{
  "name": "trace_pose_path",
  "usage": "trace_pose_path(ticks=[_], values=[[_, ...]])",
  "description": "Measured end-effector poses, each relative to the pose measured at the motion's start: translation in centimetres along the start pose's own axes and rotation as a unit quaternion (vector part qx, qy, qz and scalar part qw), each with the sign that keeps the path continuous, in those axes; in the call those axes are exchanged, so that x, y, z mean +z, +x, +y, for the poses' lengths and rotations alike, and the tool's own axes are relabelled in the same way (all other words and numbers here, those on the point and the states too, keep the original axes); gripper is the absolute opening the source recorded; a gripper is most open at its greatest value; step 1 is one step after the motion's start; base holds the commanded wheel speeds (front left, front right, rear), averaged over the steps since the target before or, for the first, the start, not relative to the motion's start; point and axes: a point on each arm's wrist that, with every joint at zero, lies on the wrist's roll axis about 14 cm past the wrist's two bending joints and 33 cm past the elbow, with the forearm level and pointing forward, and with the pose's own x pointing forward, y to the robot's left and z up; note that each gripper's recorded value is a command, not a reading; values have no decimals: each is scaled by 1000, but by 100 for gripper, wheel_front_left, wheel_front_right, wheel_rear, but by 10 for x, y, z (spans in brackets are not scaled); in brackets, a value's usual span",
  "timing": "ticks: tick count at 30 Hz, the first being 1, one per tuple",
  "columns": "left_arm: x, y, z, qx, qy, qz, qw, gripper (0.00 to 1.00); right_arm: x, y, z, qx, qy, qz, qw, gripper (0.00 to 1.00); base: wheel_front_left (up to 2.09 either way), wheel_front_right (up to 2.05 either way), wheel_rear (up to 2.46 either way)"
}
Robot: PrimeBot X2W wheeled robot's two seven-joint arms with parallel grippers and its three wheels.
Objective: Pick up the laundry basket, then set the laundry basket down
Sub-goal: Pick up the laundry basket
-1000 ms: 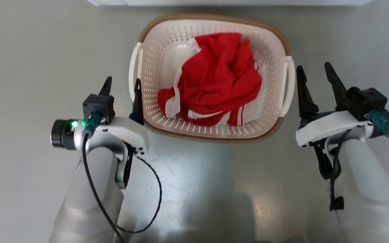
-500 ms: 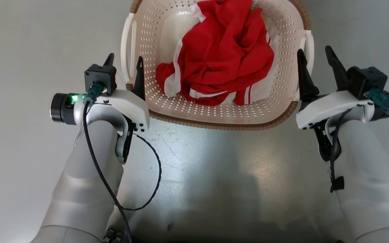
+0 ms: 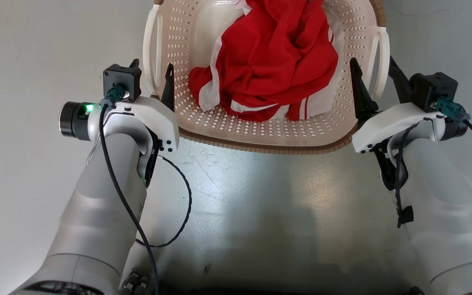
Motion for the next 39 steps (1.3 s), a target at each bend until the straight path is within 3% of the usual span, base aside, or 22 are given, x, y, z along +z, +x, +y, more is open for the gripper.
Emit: trace_pose_path(ticks=[9,10,13,14,15,17,18,19,21,23,39], values=[[-5,3,-7,-20,4,18,1000,100,-13,2,4,5,4,26,1000,100,0,0,0],[-6,2,-8,-22,3,20,1000,92,-14,3,4,5,5,28,1000,100,0,0,0],[-7,2,-10,-24,-3,24,999,50,-10,5,4,5,7,27,1000,100,0,0,0],[-7,2,-11,-26,-2,24,999,47,-10,6,4,5,8,28,1000,100,0,0,0],[-6,3,-12,-27,-2,24,999,38,-10,6,4,5,9,29,1000,94,0,0,0],[-6,2,-12,-29,1,25,999,24,-11,6,5,6,7,32,999,50,0,0,0],[-7,2,-12,-30,2,26,999,16,-13,6,6,8,6,36,999,48,0,0,0],[-7,1,-13,-31,1,27,999,0,-16,5,6,7,7,41,999,39,0,0,0],[-7,1,-15,-33,-3,27,999,0,-18,5,4,5,7,49,999,35,0,0,0],[-7,0,-17,-36,-7,28,999,0,-18,5,3,2,12,50,999,0,0,0,0],[10,-27,-39,-59,-24,19,998,0,6,-16,-5,-18,-1,52,998,0,0,0,0]])
